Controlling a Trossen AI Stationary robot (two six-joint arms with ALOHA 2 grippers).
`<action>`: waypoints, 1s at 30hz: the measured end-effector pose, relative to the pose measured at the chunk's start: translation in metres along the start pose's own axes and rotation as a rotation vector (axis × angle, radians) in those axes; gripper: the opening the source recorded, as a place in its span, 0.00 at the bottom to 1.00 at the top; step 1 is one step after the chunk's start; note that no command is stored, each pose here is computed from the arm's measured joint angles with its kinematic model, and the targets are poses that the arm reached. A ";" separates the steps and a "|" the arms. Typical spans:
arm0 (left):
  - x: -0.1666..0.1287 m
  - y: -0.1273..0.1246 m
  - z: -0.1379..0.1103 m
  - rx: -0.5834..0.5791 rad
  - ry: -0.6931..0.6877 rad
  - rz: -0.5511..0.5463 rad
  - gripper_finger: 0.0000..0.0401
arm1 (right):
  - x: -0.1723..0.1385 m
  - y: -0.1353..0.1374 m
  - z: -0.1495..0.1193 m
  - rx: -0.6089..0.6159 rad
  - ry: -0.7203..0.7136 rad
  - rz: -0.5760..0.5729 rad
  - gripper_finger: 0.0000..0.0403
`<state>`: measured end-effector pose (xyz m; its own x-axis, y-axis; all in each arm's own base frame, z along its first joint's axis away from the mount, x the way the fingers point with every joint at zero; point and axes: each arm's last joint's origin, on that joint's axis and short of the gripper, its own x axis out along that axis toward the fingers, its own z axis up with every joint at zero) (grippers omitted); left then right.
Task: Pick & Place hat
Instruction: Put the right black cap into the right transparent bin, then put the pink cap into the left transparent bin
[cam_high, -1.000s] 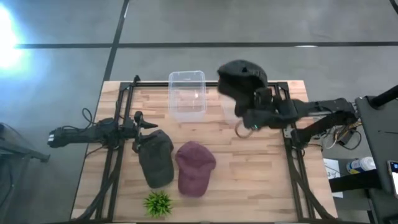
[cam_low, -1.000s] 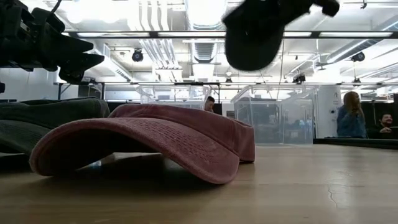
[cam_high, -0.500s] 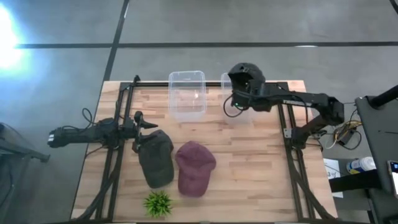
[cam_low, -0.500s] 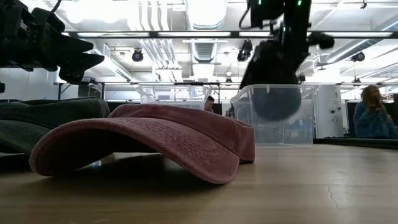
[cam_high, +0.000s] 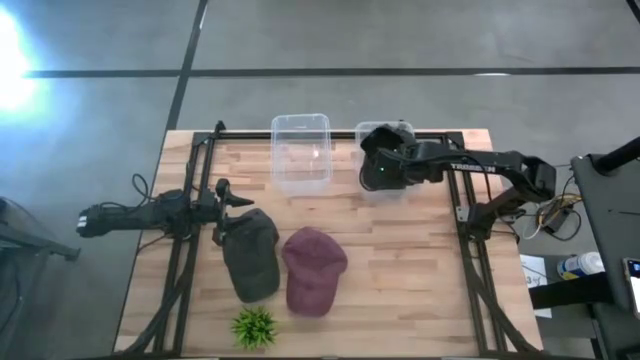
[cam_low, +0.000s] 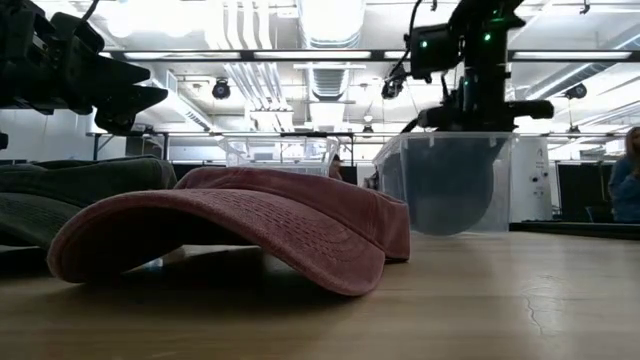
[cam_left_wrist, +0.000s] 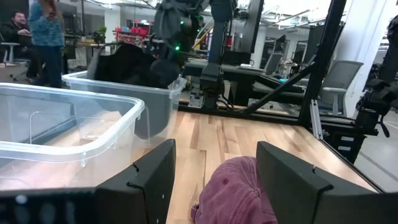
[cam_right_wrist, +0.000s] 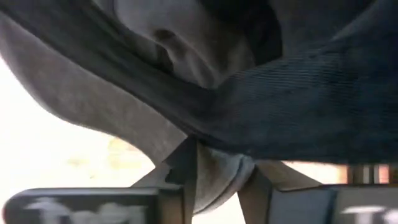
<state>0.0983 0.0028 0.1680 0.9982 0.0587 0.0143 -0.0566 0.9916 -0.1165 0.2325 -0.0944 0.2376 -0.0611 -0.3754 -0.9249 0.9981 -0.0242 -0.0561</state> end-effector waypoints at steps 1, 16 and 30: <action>0.000 0.000 0.000 0.000 0.000 0.000 0.54 | -0.004 0.000 0.000 -0.004 -0.010 0.020 0.25; 0.000 0.000 0.001 -0.002 -0.010 0.000 0.54 | -0.127 0.004 -0.004 -0.239 -0.364 0.494 0.38; -0.001 -0.002 0.017 -0.836 -0.154 -0.107 0.54 | -0.150 0.052 -0.097 -0.637 -0.163 0.748 0.40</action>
<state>0.0967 0.0024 0.1854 0.9799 0.0448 0.1943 0.1319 0.5849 -0.8003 0.2939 0.0506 0.3374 0.6322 -0.2151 -0.7443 0.5914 0.7546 0.2843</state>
